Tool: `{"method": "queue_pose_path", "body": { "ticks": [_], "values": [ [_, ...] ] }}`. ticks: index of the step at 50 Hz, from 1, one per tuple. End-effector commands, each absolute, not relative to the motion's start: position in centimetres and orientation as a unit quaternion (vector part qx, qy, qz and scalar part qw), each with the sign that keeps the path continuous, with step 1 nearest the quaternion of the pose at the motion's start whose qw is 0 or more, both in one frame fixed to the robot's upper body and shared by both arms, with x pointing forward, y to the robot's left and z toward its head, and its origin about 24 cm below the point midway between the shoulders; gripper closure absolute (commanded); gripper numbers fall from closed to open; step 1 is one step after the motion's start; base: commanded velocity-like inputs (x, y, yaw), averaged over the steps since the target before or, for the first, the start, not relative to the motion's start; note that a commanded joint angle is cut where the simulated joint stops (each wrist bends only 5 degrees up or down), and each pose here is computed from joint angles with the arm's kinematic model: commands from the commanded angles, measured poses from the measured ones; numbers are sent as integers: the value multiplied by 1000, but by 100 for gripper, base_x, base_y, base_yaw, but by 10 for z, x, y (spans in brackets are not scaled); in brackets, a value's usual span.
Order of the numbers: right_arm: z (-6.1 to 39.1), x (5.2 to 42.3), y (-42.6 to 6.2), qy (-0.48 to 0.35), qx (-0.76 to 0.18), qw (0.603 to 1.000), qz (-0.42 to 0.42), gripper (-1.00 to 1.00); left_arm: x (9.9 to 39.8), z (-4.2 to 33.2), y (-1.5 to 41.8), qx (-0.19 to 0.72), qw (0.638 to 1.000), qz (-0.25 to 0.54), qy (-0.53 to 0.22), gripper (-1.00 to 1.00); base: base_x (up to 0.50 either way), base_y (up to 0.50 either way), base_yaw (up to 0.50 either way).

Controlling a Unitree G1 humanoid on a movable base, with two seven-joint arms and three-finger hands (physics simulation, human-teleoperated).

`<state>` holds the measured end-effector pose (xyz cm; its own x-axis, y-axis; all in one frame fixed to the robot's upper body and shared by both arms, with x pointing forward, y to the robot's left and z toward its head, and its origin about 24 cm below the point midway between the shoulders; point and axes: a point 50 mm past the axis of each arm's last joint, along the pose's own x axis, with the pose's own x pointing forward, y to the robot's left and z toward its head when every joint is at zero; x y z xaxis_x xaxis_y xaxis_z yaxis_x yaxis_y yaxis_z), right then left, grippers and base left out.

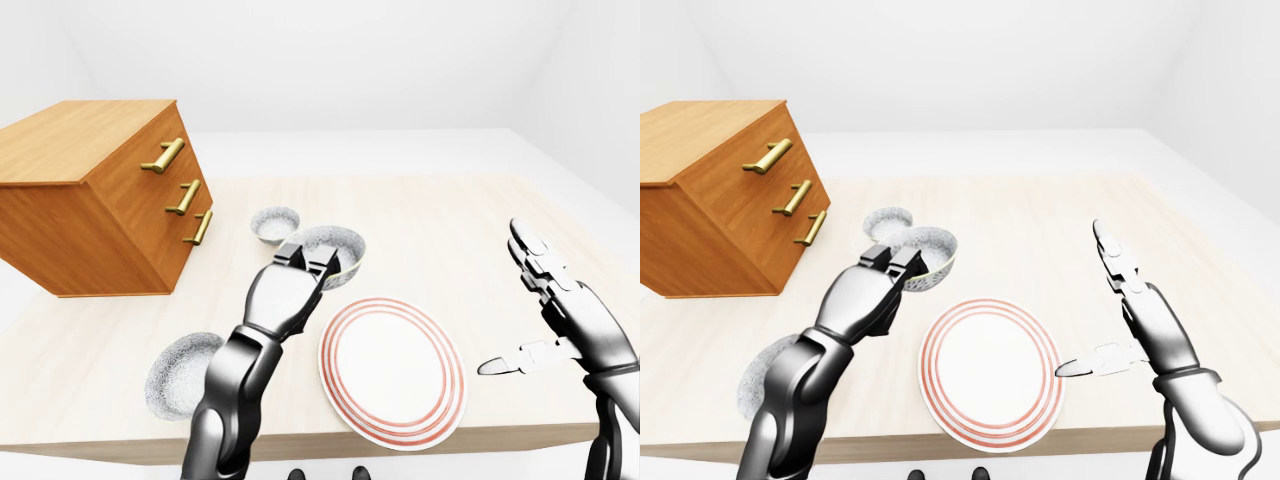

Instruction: Put the bowl in the middle on the plate.

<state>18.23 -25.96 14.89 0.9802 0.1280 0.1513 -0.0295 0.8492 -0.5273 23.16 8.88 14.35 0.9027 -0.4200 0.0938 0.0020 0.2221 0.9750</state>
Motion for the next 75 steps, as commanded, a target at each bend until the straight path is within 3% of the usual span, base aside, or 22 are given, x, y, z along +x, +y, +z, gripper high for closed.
{"method": "queue_pose_path", "body": {
  "ticks": [1,37,75],
  "values": [
    [147,183,-260,-86,-268,959,42,-100,216,153,68,594,761,-151,-212,100,0,0,0],
    [146,184,-260,-85,-269,958,43,-100,184,145,37,575,751,-206,-251,100,0,0,0],
    [148,183,-260,-87,-271,958,41,-100,182,138,36,573,751,-211,-251,100,0,0,0]
  ]
}}
